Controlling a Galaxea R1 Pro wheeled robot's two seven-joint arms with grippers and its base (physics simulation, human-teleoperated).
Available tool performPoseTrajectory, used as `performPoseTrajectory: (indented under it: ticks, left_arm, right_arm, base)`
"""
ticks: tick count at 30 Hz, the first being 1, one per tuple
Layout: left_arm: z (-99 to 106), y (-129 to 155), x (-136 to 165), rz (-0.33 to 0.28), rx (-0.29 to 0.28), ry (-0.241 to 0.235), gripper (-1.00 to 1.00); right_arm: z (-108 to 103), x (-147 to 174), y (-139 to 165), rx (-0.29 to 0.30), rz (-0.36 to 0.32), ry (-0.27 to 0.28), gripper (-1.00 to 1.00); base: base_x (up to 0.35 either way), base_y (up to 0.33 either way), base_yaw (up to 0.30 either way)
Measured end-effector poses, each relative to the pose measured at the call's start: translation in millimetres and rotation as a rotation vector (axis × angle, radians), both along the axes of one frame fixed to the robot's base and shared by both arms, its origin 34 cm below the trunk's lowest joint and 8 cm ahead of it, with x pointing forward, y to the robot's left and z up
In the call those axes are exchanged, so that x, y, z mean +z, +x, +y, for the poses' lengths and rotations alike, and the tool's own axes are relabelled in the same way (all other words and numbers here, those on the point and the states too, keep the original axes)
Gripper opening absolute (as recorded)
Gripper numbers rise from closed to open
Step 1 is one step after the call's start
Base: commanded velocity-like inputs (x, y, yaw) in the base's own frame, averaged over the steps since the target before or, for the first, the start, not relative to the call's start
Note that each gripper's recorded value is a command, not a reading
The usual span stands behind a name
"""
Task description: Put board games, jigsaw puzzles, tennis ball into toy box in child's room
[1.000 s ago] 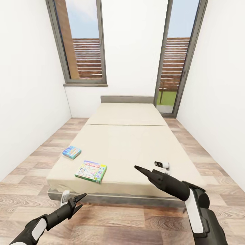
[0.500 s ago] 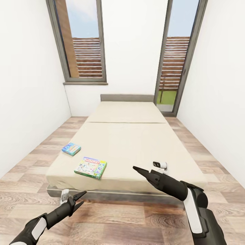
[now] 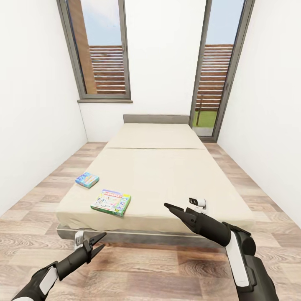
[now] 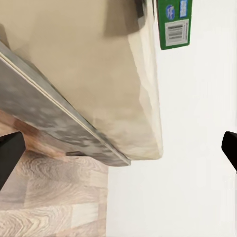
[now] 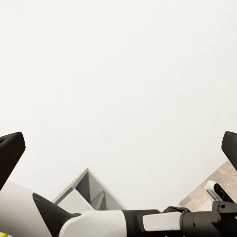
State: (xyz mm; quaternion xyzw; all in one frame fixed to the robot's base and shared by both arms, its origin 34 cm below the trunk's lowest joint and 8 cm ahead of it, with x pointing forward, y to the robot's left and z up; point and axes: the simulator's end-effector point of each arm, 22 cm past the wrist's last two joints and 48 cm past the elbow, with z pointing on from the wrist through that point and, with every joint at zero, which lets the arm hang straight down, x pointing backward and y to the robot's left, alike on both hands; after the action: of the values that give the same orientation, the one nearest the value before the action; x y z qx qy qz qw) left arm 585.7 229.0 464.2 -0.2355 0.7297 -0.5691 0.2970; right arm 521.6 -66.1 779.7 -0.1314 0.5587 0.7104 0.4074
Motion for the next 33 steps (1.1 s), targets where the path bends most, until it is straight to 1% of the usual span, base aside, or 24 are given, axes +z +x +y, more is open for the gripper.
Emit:
performPoseTrajectory:
  ticks: [3,7,11,19,29,33]
  left_arm:
    - [-1,1,5,-0.018,-0.003,-0.011,1.00]
    - [-1,6,21,-0.068,-0.014,-0.026,1.00]
    - [-1,7,27,-0.089,-0.019,-0.033,1.00]
    - [-3,8,31,-0.099,-0.025,-0.036,1.00]
    - [-2,8,31,-0.102,-0.022,-0.036,1.00]
    - [-2,8,31,-0.102,-0.024,-0.035,1.00]
  right_arm:
    - [0,0,0,-0.001,0.000,0.000,1.00]
    - [-1,0,0,-0.002,-0.001,-0.002,1.00]
    - [-2,0,0,-0.001,-0.001,-0.001,1.00]
    - [-2,0,0,0.000,-0.001,0.001,1.00]
    - [-2,1,0,0.000,-0.001,0.003,1.00]
    - [-1,1,0,0.001,-0.002,0.004,1.00]
  base:
    - [0.000,0.000,0.000]
    - [0.000,0.000,0.000]
    - [0.002,-0.002,0.000]
    - [0.091,-0.085,0.000]
    - [0.027,-0.014,0.000]
    - [0.178,-0.001,0.000]
